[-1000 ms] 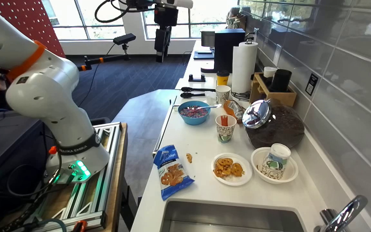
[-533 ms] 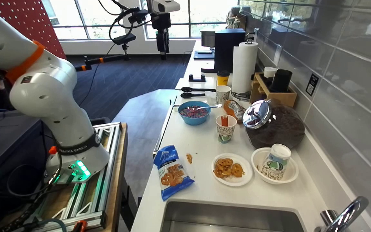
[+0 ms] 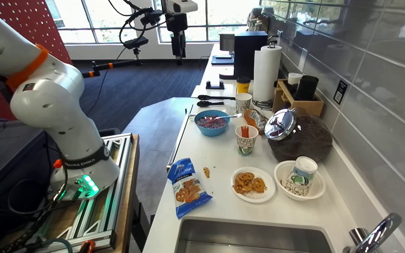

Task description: Move the orange packet forwards.

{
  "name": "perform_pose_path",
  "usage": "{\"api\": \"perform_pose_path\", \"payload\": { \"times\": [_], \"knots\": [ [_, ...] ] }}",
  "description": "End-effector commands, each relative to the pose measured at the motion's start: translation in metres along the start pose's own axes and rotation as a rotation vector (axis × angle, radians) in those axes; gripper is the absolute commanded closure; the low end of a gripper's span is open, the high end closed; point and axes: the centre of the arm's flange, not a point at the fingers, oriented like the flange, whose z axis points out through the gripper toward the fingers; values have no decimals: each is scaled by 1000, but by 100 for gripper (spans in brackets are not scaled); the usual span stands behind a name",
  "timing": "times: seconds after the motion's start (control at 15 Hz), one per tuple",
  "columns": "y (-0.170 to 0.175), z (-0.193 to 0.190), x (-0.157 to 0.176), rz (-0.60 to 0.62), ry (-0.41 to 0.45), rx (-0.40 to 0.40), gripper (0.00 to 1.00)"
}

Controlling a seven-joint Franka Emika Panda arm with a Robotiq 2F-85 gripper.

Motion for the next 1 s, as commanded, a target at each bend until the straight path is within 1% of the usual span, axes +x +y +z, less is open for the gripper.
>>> {"api": "perform_pose_path", "payload": {
  "times": [0.0, 0.07, 0.2, 0.4, 0.6, 0.8, 0.93],
  "knots": [
    [-16, 25, 5, 166, -11, -44, 0],
    [-22, 36, 5, 215, -36, -53, 0],
    [-40, 62, 0, 321, -58, -83, 0],
    [-67, 94, 9, 486, -52, -49, 0],
    [-83, 123, 18, 650, -43, -6, 0],
    [-88, 142, 47, 806, -9, 39, 0],
    [-90, 151, 72, 901, 36, 71, 0]
  ]
}}
